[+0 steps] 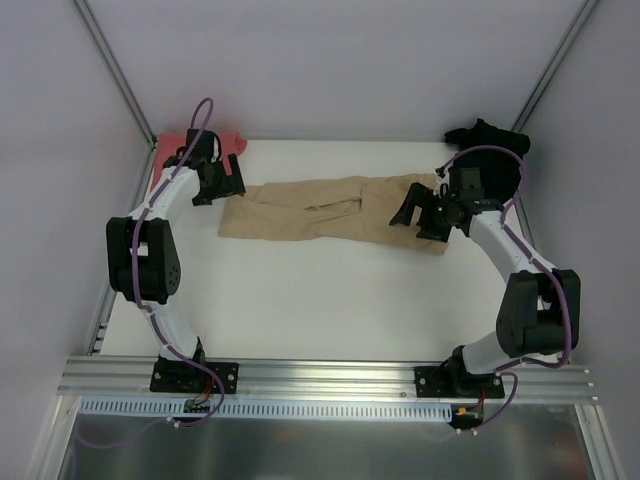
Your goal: Fold and stack the t-shirts
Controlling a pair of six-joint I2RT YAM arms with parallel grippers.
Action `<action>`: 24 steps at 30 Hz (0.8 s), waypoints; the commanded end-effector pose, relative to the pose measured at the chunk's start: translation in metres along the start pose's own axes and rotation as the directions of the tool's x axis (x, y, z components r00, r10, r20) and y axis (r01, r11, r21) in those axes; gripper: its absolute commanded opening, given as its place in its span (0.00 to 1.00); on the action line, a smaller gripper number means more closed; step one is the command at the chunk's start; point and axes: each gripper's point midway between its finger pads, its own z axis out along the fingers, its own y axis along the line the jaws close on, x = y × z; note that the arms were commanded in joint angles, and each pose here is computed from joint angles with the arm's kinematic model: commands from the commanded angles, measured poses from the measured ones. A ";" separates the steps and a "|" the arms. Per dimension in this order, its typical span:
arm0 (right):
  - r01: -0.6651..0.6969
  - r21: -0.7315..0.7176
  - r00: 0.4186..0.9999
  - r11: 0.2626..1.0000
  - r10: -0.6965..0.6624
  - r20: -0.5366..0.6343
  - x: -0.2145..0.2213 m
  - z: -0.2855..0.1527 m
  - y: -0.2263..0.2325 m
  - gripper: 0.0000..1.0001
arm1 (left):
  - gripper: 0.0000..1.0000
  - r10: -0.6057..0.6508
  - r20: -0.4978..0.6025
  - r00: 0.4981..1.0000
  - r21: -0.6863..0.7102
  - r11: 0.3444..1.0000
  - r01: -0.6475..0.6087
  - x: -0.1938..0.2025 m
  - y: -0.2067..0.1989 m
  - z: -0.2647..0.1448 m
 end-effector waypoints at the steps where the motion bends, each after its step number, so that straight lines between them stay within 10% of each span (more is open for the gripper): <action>1: 0.037 -0.030 0.998 0.999 -0.036 0.052 -0.014 -0.009 0.013 1.00 | 0.91 -0.031 -0.064 0.997 0.046 0.998 0.034 0.013 -0.006 0.009; 24: -0.122 0.186 0.988 0.975 0.137 -0.070 -0.020 0.090 -0.063 1.00 | 0.94 -0.081 -0.320 0.944 0.131 0.983 0.129 0.087 -0.018 0.046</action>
